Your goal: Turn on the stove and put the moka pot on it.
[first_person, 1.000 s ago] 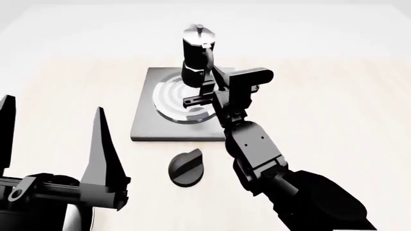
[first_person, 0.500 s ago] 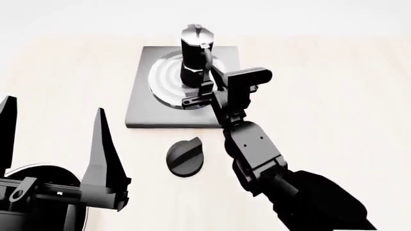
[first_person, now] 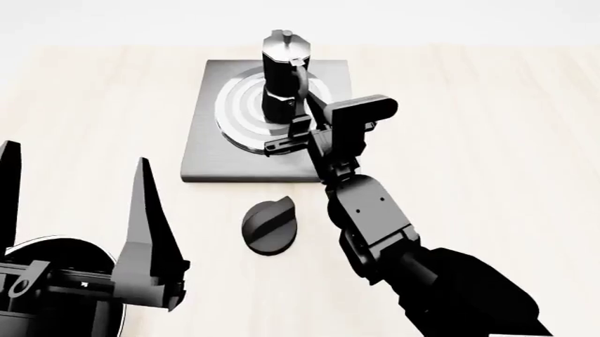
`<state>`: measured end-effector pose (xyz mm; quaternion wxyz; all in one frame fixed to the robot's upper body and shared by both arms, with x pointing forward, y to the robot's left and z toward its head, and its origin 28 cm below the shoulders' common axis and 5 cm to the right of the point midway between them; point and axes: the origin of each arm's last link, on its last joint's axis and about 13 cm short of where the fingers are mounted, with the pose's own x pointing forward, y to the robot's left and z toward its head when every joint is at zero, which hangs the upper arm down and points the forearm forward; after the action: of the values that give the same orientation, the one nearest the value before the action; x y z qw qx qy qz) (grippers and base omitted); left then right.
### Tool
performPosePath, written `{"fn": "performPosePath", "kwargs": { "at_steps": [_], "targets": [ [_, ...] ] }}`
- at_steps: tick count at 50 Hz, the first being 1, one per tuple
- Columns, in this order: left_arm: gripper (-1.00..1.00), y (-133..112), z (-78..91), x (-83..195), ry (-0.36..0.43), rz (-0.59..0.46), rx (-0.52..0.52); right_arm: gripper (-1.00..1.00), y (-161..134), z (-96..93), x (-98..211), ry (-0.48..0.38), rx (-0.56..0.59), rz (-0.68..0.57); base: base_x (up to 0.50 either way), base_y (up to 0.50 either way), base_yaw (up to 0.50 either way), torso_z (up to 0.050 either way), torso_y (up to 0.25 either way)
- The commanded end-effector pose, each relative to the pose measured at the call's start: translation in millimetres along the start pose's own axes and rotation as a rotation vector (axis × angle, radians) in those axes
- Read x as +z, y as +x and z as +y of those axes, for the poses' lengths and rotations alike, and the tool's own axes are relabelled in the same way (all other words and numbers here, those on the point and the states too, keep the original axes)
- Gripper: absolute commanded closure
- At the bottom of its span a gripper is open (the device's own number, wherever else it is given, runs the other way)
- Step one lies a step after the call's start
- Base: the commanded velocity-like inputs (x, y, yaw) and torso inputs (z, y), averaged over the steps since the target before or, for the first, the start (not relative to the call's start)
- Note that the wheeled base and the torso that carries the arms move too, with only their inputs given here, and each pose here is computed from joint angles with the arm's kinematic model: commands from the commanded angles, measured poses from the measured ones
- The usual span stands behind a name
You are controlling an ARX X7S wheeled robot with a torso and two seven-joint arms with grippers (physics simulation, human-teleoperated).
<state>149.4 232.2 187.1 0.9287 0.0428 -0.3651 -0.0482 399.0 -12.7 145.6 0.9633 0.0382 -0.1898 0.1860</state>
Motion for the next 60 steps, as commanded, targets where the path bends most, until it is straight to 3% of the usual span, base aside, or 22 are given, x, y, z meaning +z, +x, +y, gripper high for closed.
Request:
{"fn": "performPosePath", "kwargs": {
  "at_steps": [1,2,3,19,32,41,60],
  "targets": [
    [-1.0,0,0.6,0,-0.005,-0.004,0.003,1.0,0,2.3,-1,-0.001,0.002,0.014,0.0,0.0,0.0,0.0,0.0],
    [-1.0,0,0.6,0,-0.005,-0.004,0.004,1.0,0,2.4,-1,-0.002,-0.001,0.015,0.0,0.0,0.0,0.0,0.0],
    [-1.0,-1,0.4,0,-0.005,-0.004,0.004,-1.0,0,2.0,-2,0.001,-0.003,0.018,0.0,0.0,0.0,0.0,0.0],
    [-1.0,1,0.6,1,-0.003,-0.004,0.008,-1.0,0,2.7,-2,0.007,0.003,0.015,0.0,0.0,0.0,0.0,0.0],
    [-1.0,6,4.4,3,0.012,-0.013,0.016,-1.0,3,-3.6,6,0.01,0.021,-0.066,0.0,0.0,0.0,0.0,0.0],
    [-1.0,24,14.7,10,0.055,-0.03,0.033,-1.0,4,-9.9,44,0.018,0.013,-0.172,0.0,0.0,0.0,0.0,0.0],
    [-1.0,72,29.9,49,0.144,-0.184,0.052,-1.0,-19,-5.7,151,-0.004,0.056,-0.448,0.0,0.0,0.0,0.0,0.0]
  ]
}}
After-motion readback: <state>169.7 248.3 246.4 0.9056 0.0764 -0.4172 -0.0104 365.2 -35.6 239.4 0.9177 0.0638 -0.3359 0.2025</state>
